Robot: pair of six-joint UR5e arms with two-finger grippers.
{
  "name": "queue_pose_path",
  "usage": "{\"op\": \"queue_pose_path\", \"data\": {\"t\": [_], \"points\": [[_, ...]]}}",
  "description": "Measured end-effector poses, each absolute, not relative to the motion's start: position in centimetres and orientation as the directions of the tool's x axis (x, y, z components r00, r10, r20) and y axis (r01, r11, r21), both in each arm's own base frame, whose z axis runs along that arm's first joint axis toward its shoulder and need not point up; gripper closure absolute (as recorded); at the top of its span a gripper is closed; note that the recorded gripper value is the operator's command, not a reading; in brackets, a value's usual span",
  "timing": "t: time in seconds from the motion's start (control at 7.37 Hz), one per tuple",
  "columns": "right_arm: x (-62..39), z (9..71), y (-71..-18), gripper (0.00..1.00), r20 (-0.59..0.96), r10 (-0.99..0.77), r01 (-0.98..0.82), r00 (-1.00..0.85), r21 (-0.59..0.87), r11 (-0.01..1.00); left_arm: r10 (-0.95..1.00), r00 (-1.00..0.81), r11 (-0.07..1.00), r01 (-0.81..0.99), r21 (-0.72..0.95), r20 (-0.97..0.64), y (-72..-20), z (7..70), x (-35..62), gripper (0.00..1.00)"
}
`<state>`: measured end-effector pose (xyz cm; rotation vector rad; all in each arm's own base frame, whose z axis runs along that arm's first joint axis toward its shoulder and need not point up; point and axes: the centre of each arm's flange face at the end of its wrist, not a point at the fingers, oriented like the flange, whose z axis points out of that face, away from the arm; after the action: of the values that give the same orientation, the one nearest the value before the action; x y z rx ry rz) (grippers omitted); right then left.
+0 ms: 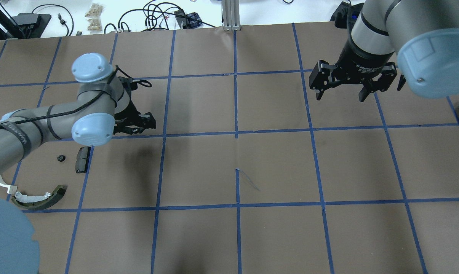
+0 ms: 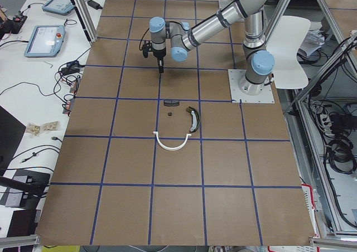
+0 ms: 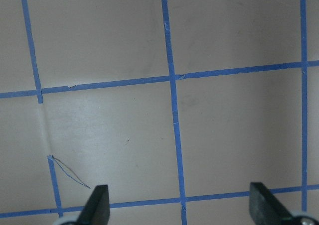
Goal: Place bearing gear from tray to pile
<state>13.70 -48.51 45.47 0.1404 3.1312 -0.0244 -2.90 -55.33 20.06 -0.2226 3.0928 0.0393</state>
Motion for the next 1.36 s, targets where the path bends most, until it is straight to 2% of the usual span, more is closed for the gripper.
{"op": "queue_pose_path", "data": {"t": [0.54, 0.95, 1.09, 1.22, 1.36], "points": [[13.8, 45.7, -48.3, 0.00, -0.012, 0.087, 0.087, -0.996, -0.020, 0.996, -0.020, -1.000, 0.998, -0.021, 0.054, -0.022, -53.8, 19.4, 13.9, 1.00], [13.8, 45.7, -48.4, 0.00, -0.013, 0.086, 0.086, -0.996, -0.022, 0.996, 0.042, -0.999, 0.997, 0.041, 0.062, -0.005, -51.4, 18.8, 21.3, 1.00], [13.9, 45.8, -48.3, 0.00, -0.013, 0.086, 0.086, -0.996, -0.022, 0.996, 0.046, -0.999, 0.997, 0.046, 0.066, 0.004, -50.7, 18.4, 22.8, 0.88], [14.0, 45.8, -48.3, 0.00, -0.012, 0.086, 0.086, -0.996, -0.022, 0.996, 0.047, -0.999, 0.996, 0.047, 0.070, 0.011, -50.4, 18.1, 23.4, 0.24], [14.1, 45.8, -48.3, 0.00, -0.012, 0.085, 0.085, -0.996, -0.022, 0.996, 0.047, -0.999, 0.996, 0.048, 0.075, 0.016, -50.3, 17.7, 23.7, 0.00]]}}
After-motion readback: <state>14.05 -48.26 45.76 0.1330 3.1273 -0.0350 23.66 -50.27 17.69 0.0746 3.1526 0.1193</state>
